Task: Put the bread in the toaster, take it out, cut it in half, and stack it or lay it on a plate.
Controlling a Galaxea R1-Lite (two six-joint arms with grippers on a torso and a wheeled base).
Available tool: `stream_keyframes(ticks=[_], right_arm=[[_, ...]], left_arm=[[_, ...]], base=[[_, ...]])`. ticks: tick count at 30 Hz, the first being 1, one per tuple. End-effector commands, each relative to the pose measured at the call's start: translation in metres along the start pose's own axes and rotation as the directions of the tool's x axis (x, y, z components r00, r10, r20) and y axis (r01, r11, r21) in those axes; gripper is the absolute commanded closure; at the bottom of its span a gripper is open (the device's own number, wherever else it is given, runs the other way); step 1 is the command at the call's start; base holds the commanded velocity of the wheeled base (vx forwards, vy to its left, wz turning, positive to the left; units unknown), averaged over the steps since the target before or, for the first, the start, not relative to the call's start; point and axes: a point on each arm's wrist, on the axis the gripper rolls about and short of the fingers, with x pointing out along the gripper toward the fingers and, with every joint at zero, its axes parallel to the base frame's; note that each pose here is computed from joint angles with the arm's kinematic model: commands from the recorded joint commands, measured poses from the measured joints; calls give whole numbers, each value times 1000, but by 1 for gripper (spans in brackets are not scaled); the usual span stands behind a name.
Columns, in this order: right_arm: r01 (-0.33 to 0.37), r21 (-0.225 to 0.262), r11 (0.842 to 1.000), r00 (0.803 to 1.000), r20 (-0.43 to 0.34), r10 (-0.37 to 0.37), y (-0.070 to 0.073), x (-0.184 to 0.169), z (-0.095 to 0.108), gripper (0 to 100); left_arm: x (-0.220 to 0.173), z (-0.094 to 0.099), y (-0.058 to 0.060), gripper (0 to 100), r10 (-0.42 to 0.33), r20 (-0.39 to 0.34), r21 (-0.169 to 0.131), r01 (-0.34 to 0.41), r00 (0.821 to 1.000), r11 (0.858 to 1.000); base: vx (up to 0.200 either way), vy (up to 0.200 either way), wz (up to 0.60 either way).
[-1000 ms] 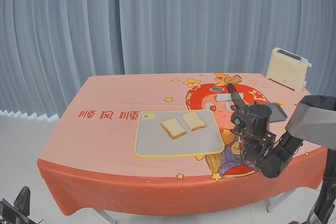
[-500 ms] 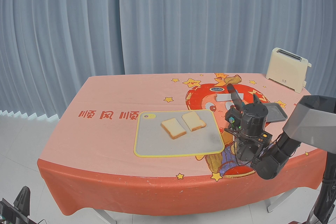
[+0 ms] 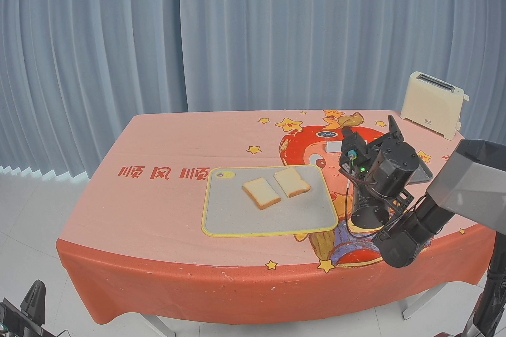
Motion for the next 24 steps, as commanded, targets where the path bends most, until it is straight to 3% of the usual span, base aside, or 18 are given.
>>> stream_keyframes(ticks=[1, 3, 4, 5, 6, 7, 8, 11, 14, 20, 24], right_arm=[[39, 88, 995, 998, 41, -43, -22, -1, 19, 0], [78, 163, 983, 994, 66, -90, -47, -2, 37, 0], [94, 184, 979, 992, 71, -108, -58, -2, 42, 0], [94, 184, 979, 992, 71, -108, -58, -2, 42, 0], [122, 215, 969, 987, 75, -140, -79, -4, 48, 0], [126, 220, 967, 987, 74, -146, -84, -4, 49, 0], [136, 213, 968, 986, 65, -153, -99, -4, 51, 0], [119, 182, 976, 989, 61, -132, -118, -10, 56, 0], [63, 94, 994, 997, 35, -67, -140, -20, 59, 0], [-17, -31, 999, 1000, -25, 16, -178, -31, 67, 0], [-94, -39, 995, 995, -34, 93, -189, -32, 74, 0]], left_arm=[[0, -5, 0, 100, 0, 0, 0, 0, 1000, 1000], [0, -5, 0, 100, 0, 0, 0, 0, 1000, 1000], [0, -5, 0, 100, 0, 0, 0, 0, 1000, 1000], [0, -5, 0, 100, 0, 0, 0, 0, 1000, 1000], [0, -5, 0, 100, 0, 0, 0, 0, 1000, 1000], [0, -5, 0, 100, 0, 0, 0, 0, 1000, 1000], [0, -5, 0, 100, 0, 0, 0, 0, 1000, 1000], [0, -5, 0, 100, -1, 0, 0, 1, 1000, 1000], [0, -5, 0, 100, 0, 0, 0, 0, 1000, 1000], [0, -5, 0, 100, 0, 0, 0, 0, 1000, 1000], [0, -5, 0, 100, 0, 0, 0, 0, 1000, 1000]], base=[[0, 0, 0], [0, 0, 0], [0, 0, 0], [0, 0, 0], [0, 0, 0], [0, 0, 0], [0, 0, 0], [0, 0, 0], [0, 0, 0], [0, 0, 0], [0, 0, 0]])
